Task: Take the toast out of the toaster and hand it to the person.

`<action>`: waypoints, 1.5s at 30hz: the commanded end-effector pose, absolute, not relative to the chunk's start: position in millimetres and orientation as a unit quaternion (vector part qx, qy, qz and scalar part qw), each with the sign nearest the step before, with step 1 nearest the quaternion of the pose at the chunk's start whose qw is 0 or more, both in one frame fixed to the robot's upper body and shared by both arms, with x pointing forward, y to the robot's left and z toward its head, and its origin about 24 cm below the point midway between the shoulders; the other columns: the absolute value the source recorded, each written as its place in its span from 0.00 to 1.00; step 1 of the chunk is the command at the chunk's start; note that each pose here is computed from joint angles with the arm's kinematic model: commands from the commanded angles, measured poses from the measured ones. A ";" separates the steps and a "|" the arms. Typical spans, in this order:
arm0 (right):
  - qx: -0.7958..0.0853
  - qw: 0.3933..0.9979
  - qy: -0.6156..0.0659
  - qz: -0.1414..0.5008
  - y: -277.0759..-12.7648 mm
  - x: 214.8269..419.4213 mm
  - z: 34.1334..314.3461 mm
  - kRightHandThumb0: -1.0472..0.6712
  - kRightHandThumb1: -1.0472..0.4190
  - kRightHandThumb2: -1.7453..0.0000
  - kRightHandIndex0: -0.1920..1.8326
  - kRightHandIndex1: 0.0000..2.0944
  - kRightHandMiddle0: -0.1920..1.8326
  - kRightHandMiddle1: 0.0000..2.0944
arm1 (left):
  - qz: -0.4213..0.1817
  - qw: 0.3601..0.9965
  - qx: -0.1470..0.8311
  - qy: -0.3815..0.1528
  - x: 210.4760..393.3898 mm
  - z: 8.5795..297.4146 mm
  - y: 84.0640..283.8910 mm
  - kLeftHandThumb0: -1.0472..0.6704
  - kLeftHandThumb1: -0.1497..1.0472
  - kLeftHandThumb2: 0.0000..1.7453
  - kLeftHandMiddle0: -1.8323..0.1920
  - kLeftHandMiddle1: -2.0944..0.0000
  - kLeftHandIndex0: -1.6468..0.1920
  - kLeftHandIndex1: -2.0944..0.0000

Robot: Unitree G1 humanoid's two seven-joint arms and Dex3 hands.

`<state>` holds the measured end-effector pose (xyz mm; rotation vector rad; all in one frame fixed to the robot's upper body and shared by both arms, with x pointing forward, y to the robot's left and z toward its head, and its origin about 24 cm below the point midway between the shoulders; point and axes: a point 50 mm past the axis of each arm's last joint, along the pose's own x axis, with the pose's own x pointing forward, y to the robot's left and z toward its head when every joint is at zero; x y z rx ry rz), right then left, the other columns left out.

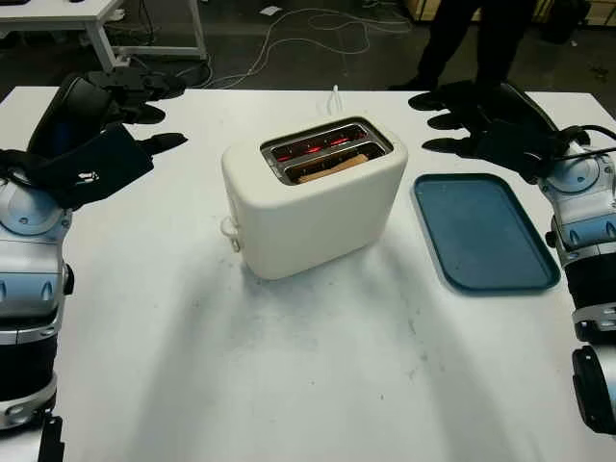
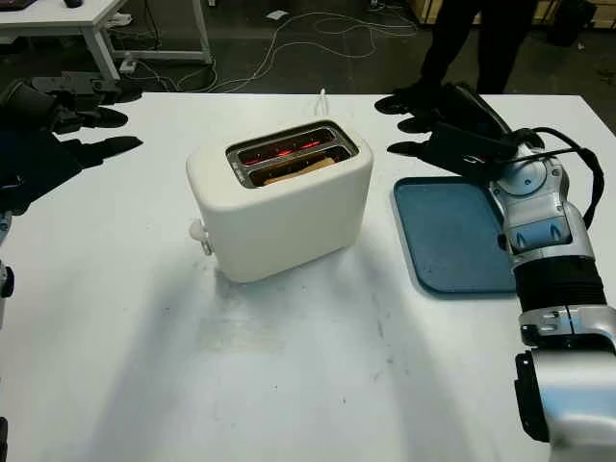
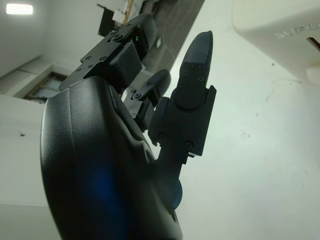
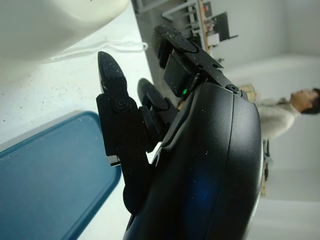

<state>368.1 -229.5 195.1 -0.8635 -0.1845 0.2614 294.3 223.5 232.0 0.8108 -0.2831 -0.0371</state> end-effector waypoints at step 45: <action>-0.430 0.889 -0.096 0.124 -227.5 361.9 199.7 0.48 0.09 0.99 0.46 0.00 0.43 0.00 | -0.017 0.913 0.382 -0.142 293.9 230.4 222.2 0.40 0.89 0.02 0.64 0.75 0.51 1.00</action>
